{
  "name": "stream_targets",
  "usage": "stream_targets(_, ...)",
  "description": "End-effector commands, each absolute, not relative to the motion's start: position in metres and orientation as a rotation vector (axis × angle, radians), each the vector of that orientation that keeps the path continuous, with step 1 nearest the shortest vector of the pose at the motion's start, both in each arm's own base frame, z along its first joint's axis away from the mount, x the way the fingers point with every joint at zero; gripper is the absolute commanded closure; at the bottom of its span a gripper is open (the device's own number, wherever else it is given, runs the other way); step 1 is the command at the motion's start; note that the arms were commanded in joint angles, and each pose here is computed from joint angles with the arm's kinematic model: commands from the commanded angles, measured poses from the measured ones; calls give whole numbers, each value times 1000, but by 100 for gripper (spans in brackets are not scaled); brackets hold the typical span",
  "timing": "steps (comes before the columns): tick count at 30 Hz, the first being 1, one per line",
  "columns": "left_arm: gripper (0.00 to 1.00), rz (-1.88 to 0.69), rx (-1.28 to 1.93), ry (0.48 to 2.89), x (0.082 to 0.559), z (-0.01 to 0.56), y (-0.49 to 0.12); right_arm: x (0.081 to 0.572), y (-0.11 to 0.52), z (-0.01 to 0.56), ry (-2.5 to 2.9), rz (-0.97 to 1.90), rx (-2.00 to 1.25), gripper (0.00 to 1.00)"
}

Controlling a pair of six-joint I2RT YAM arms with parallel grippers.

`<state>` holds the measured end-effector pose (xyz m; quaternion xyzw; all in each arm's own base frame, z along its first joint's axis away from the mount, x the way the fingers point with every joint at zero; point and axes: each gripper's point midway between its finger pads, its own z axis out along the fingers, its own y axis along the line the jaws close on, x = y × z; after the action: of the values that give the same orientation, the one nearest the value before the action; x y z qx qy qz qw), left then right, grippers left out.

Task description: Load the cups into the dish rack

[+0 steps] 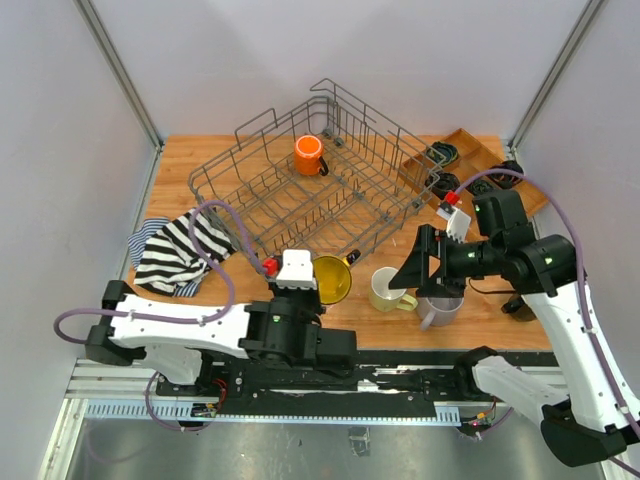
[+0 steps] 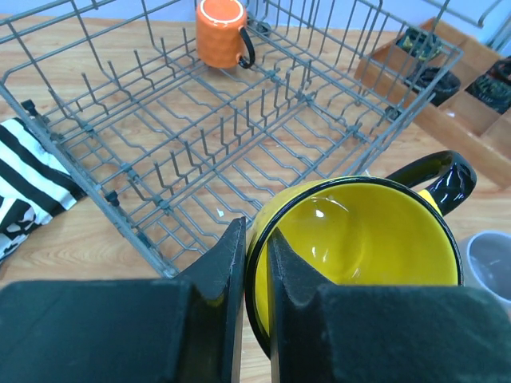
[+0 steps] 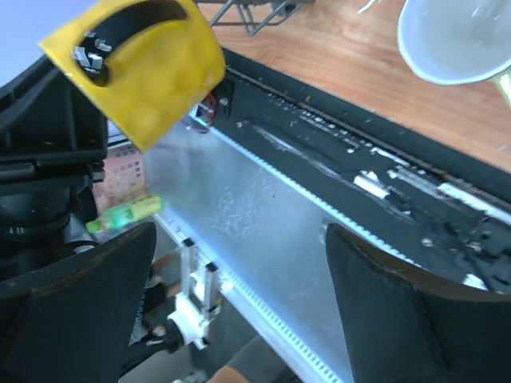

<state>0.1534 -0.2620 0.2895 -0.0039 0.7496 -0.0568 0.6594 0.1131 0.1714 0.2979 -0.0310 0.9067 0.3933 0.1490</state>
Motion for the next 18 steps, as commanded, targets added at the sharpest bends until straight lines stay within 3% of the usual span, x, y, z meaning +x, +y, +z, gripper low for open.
stream_targets(1,99,-247,-196,1421,167,363,-231,115,190,310,2549,1357,28,13)
stream_targets(7,99,-410,-359,1420,160,406,-225,134,188,310,2533,1274,48,13)
stream_targets(18,100,-317,-214,1471,127,466,-328,168,164,295,2505,990,118,12)
